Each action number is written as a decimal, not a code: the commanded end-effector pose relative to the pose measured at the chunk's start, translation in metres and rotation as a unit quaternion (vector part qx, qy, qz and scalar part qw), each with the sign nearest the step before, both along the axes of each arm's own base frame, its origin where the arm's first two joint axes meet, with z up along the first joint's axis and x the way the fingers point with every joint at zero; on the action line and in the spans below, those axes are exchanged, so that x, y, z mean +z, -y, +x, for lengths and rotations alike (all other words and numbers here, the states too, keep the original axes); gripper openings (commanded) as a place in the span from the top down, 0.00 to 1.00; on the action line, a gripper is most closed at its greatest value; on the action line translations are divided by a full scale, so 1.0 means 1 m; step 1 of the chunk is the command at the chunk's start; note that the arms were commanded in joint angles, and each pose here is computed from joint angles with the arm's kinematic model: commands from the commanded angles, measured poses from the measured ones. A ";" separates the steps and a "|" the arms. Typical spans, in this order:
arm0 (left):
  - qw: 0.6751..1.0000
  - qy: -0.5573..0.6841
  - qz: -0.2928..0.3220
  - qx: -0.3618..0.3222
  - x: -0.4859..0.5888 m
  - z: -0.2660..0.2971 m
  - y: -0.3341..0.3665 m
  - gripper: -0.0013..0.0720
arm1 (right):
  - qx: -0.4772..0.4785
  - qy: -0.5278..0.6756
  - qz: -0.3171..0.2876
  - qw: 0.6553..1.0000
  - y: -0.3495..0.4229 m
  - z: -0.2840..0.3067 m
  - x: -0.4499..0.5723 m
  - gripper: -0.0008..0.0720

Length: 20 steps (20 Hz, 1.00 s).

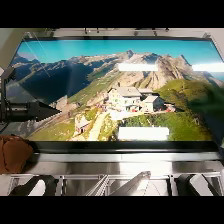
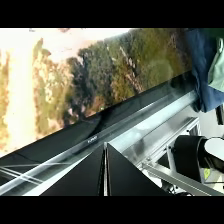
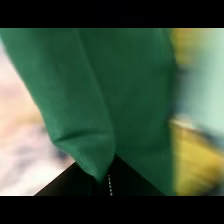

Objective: Fold the shirts.

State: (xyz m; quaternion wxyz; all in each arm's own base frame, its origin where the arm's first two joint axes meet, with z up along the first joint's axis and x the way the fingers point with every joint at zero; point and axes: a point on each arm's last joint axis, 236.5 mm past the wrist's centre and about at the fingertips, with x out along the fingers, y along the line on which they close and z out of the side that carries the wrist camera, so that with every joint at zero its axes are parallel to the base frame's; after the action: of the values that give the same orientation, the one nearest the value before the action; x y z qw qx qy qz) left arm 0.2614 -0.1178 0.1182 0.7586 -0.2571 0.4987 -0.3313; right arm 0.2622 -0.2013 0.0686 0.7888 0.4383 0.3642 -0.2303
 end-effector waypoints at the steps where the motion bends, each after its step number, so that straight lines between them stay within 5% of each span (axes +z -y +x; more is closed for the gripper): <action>1: 1.000 0.004 0.003 -0.004 -0.001 0.000 0.001 0.95 | -0.126 -0.187 -0.040 0.974 0.051 -0.103 -0.056 0.95; 6: 1.000 0.011 0.004 -0.016 0.000 0.000 0.011 0.95 | -0.109 -0.185 -0.046 0.976 0.049 -0.097 -0.063 0.91; 8: 1.000 0.012 0.004 -0.021 -0.001 0.000 0.014 0.95 | -0.108 -0.175 -0.048 0.977 0.048 -0.094 -0.060 0.01; 13: 1.000 0.013 0.005 -0.023 -0.001 0.000 0.016 0.95 | -0.101 -0.143 -0.034 0.984 0.029 -0.085 -0.043 0.02; 17: 1.000 0.003 0.001 -0.019 -0.006 0.006 0.015 0.95 | -0.013 0.006 -0.011 1.000 -0.034 -0.024 0.015 0.03; 18: 1.000 -0.001 -0.001 -0.015 -0.009 0.009 0.014 0.95 | 0.037 0.048 -0.015 0.998 -0.060 -0.005 0.033 0.27; 19: 1.000 -0.001 -0.001 -0.008 -0.012 0.015 0.013 0.95 | 0.088 0.083 -0.015 0.993 -0.087 0.012 0.047 0.77; 20: 1.000 0.000 0.000 0.002 -0.014 0.022 0.010 0.95 | 0.135 0.121 -0.006 0.983 -0.117 0.029 0.062 0.95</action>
State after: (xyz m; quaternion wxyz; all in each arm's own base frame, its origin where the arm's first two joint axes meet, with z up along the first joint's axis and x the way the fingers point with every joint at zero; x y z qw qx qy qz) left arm 0.2709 -0.1315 0.1094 0.7544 -0.2492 0.5016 -0.3422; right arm 0.2469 -0.1580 0.0825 0.8034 0.4143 0.3632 -0.2260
